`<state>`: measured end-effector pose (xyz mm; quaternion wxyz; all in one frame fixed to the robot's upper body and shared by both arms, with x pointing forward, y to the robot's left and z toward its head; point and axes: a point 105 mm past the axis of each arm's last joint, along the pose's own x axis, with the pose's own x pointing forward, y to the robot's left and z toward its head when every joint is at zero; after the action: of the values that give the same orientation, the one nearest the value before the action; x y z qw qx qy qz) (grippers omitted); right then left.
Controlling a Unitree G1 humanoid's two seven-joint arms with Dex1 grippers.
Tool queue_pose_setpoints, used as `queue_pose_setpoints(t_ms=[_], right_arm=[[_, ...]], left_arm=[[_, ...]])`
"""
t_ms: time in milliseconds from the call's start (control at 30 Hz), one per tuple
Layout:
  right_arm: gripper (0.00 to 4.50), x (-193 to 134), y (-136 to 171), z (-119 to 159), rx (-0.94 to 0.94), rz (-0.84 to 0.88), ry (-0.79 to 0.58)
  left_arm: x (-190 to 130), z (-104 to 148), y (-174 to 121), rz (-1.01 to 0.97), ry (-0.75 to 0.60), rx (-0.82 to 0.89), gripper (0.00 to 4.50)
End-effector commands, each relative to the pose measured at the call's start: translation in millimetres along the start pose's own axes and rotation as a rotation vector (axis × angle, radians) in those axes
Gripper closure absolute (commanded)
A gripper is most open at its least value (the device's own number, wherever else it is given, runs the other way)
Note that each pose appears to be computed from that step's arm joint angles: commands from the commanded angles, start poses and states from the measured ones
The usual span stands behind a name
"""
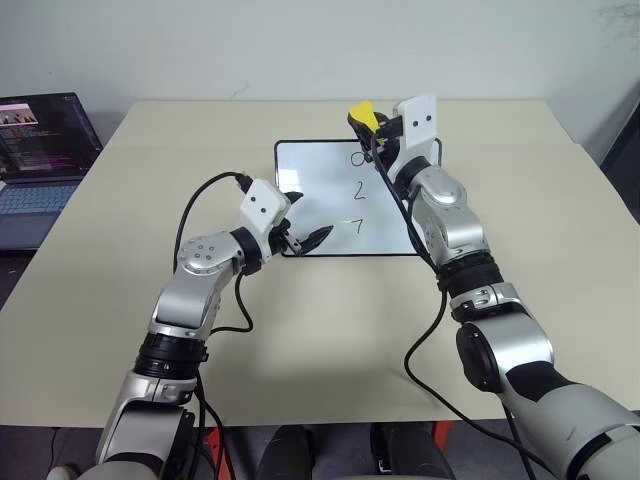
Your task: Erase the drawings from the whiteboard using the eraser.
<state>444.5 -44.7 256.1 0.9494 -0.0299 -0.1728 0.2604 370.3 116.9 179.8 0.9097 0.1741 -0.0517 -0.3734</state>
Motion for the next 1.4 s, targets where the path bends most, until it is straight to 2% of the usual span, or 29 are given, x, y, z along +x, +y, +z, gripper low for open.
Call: queue_pose_setpoints(t_ms=[33, 633, 900, 1400], right_arm=[[3.27, 5.3, -0.1, 23.1, -0.034, 0.011, -0.077], [3.27, 12.0, -15.0, 6.6, -0.089, -0.007, 0.001], [3.27, 11.4, -33.2, -10.4, -0.139, -0.083, 0.127], [3.27, 8.4, -17.2, -24.9, -0.113, -0.036, 0.144]], left_arm=[[0.8, 21.7, 6.9, 0.023, -0.076, 0.046, 0.00], [6.2, 30.3, 10.2, 0.032, -0.112, 0.058, 0.00], [5.5, 32.3, 10.3, 0.036, -0.115, 0.061, 0.00], [1.8, 37.6, 10.4, 0.048, -0.125, 0.071, 0.00]])
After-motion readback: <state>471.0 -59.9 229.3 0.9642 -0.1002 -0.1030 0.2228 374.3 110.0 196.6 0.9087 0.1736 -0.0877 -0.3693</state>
